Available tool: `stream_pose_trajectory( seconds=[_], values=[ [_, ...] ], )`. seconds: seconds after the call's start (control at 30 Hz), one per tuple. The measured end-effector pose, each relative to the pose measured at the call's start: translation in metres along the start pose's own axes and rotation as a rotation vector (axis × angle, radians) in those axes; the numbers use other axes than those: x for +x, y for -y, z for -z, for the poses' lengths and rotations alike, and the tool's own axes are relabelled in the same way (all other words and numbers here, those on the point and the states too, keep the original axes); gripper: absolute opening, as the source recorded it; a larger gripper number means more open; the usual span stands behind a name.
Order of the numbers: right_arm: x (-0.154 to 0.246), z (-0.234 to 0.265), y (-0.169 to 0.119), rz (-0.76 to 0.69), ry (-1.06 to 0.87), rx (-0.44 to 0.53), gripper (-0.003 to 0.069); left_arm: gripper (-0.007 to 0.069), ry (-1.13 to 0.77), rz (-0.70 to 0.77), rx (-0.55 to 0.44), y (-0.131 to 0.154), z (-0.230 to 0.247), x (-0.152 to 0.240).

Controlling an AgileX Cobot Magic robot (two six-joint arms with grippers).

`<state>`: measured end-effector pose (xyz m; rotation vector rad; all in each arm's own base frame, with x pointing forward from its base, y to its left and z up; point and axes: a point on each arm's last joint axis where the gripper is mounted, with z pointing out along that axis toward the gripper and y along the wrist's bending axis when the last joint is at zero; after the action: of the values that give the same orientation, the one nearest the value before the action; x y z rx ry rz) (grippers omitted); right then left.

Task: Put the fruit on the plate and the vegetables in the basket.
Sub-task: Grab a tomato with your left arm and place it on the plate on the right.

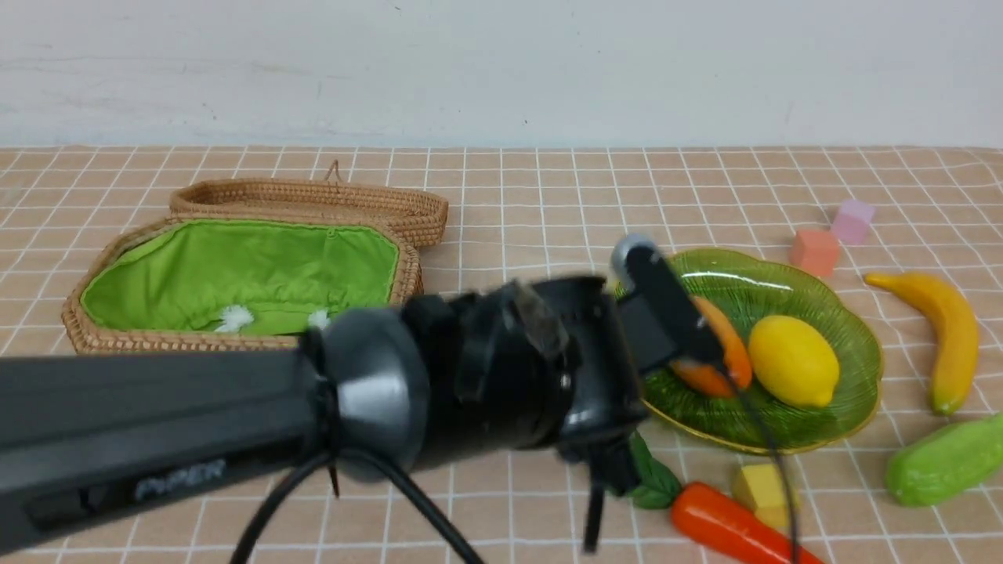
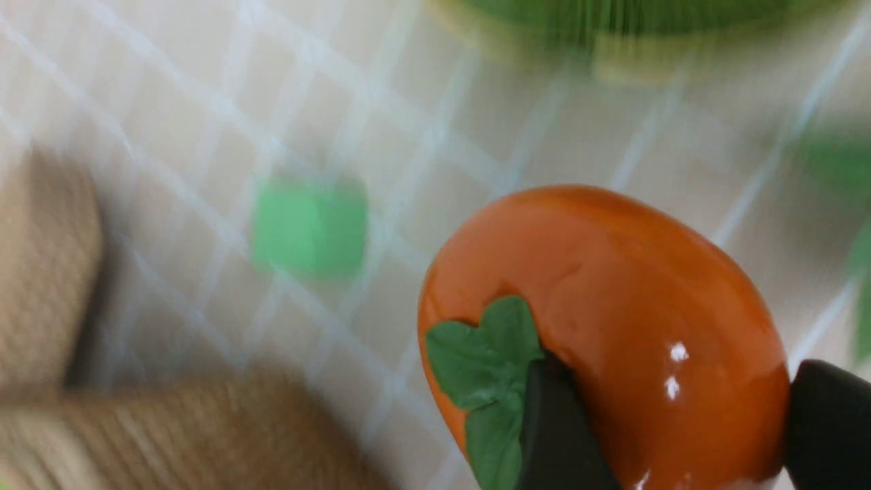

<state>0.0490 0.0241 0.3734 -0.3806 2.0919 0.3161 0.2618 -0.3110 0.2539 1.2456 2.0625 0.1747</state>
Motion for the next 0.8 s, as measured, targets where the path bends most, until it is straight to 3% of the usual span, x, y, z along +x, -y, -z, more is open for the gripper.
stream_pose_trajectory(
  seconds=[0.27, 0.4, 0.6, 0.7, 0.77, 0.8],
  values=[
    [0.000, 0.000, -0.002, -0.016, 0.005, -0.025, 0.0120, 0.0398, 0.224, 0.115, 0.098, -0.026, -0.025, -0.045],
    [0.001, 0.000, -0.003, -0.023, -0.008, -0.036, 0.0120, 0.0398, 0.218, 0.213, 0.115, -0.038, -0.064, -0.049],
    [0.002, 0.000, -0.003, -0.024, -0.024, -0.037, 0.0120, 0.0400, 0.182, 0.228, 0.118, -0.034, -0.106, -0.046],
    [0.003, 0.000, -0.003, -0.024, -0.028, -0.037, 0.0120, 0.0440, 0.180, 0.226, 0.121, -0.032, -0.112, -0.045],
    [0.003, 0.000, -0.003, -0.024, -0.031, -0.037, 0.0120, 0.0544, 0.177, 0.227, 0.123, -0.030, -0.114, -0.044],
    [0.003, 0.000, -0.003, -0.024, -0.031, -0.037, 0.0120, 0.0544, 0.177, 0.227, 0.123, -0.030, -0.114, -0.044]
  ],
)
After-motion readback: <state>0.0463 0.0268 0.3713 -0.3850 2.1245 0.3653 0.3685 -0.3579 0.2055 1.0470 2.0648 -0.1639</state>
